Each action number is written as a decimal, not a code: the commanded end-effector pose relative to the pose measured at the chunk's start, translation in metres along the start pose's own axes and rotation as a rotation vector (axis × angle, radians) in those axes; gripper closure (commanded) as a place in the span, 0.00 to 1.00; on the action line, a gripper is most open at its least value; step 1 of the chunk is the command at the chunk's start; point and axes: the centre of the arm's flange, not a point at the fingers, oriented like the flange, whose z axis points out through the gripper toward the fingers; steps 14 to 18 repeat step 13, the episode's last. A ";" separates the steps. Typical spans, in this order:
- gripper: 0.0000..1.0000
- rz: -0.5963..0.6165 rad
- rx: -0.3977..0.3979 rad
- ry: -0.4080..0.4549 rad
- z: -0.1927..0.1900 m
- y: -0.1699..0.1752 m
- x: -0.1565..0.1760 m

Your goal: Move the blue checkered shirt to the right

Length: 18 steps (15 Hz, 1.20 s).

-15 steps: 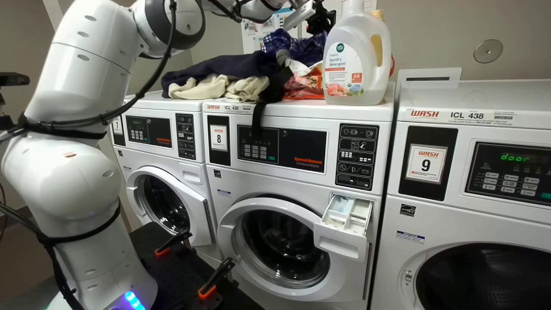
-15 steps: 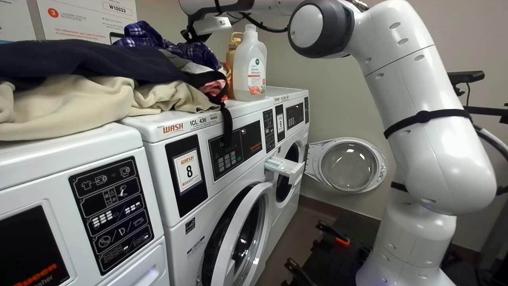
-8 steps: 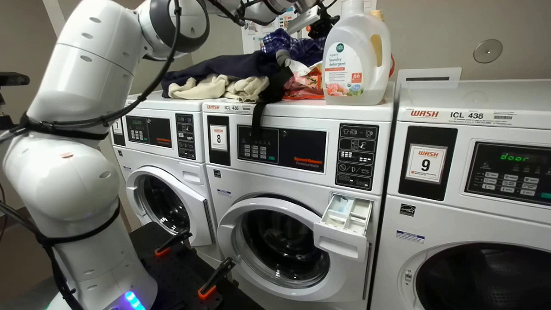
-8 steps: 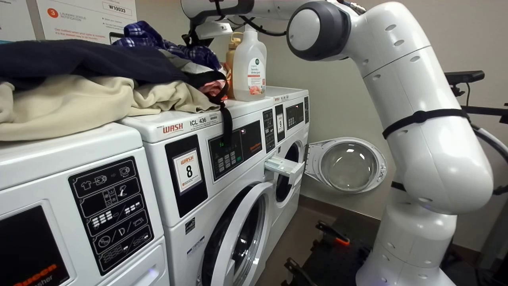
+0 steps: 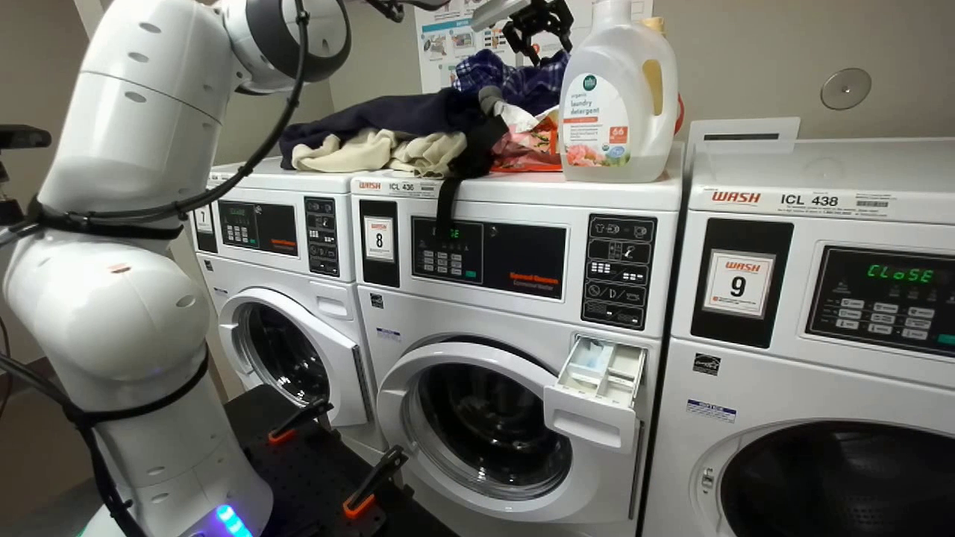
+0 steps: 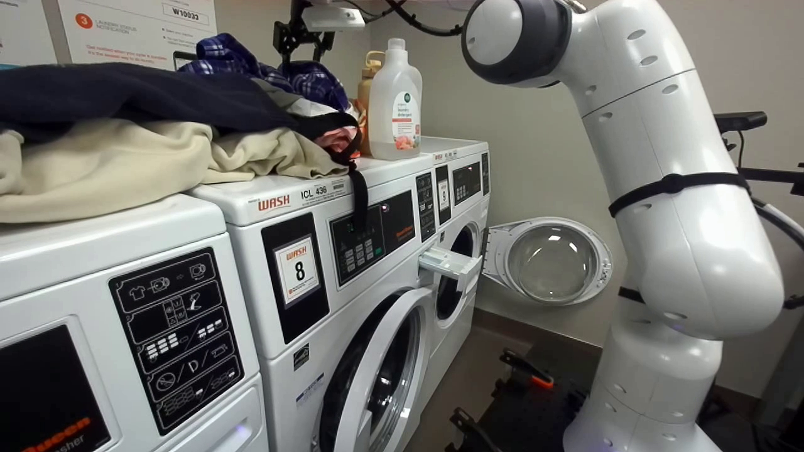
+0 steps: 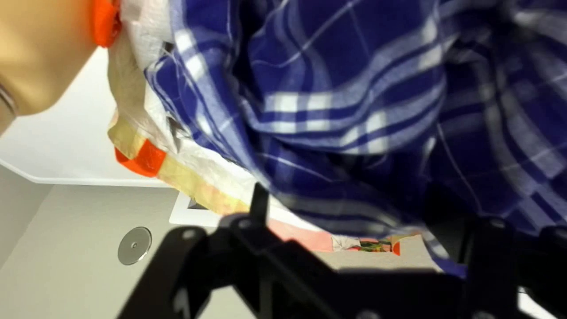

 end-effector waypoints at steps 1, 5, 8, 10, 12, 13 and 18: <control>0.00 -0.031 0.023 -0.055 -0.057 -0.007 0.004; 0.00 -0.087 0.062 -0.150 -0.117 -0.021 -0.009; 0.00 -0.170 0.102 -0.221 -0.155 -0.033 -0.029; 0.00 -0.224 0.115 -0.245 -0.175 -0.043 -0.042; 0.00 -0.272 0.129 -0.257 -0.190 -0.050 -0.051; 0.00 -0.288 0.128 -0.259 -0.195 -0.052 -0.054; 0.00 -0.288 0.128 -0.259 -0.195 -0.052 -0.054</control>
